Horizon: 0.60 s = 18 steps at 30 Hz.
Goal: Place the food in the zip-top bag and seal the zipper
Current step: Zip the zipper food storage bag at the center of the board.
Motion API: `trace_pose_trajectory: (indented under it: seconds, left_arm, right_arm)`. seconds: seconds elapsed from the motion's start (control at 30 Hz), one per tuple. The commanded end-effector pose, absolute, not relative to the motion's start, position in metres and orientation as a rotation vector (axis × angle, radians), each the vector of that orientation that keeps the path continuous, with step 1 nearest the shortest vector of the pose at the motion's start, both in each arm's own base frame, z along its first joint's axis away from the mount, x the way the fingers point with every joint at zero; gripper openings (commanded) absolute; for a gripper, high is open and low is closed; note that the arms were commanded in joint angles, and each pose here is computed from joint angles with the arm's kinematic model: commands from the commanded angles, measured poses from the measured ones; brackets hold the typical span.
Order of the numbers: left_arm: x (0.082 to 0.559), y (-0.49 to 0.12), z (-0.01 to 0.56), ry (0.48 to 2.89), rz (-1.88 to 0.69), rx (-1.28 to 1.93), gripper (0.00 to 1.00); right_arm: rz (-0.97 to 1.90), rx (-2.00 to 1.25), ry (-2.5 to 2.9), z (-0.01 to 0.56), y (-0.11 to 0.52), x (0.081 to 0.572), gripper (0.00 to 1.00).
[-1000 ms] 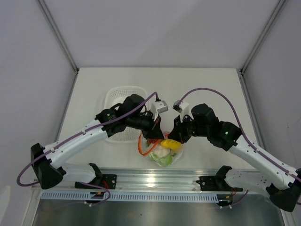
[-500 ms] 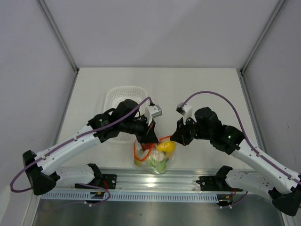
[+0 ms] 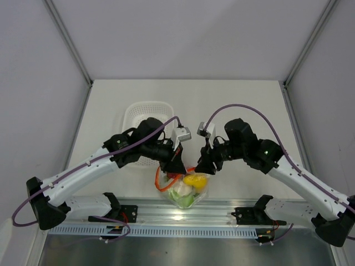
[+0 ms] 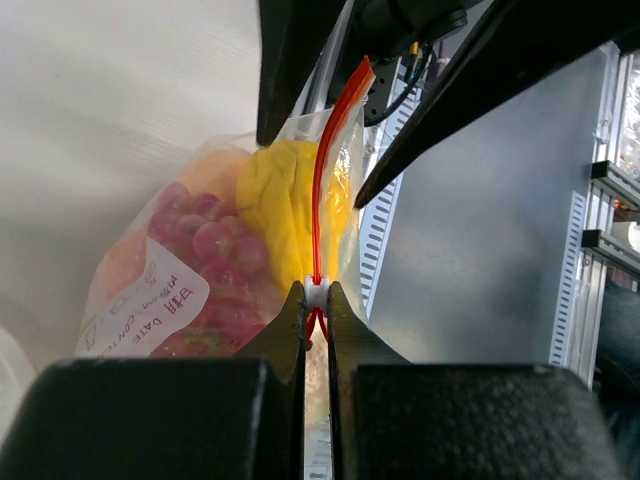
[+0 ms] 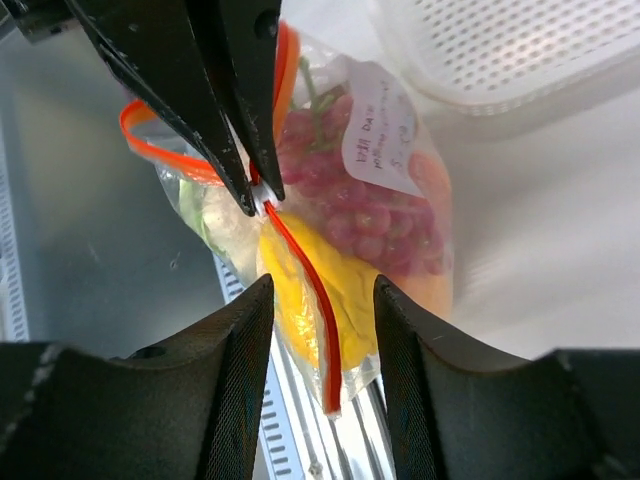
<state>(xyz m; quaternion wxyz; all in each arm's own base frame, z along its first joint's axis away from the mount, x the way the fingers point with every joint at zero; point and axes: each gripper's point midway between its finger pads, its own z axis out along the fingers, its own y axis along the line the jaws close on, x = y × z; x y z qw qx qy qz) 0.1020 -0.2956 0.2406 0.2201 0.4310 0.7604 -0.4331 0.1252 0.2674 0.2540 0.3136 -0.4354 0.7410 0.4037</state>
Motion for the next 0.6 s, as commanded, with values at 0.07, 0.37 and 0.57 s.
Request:
trace_pose_trajectory:
  seconds: [0.07,0.37,0.57]
  left_arm:
    - [0.095,-0.31,0.271,1.952,-1.316,1.245,0.01]
    - [0.092,-0.314,0.273,1.936,-1.358,1.267,0.01]
    - [0.112,-0.311,0.261,2.07,-1.215,1.165,0.0]
  right_arm:
    - [1.192,-1.31,1.89,0.253,0.284,0.106,0.45]
    - [1.295,-1.397,1.895,0.244,0.305,0.096,0.0]
    - [0.794,-0.965,2.109,0.223,0.284,0.172,0.0]
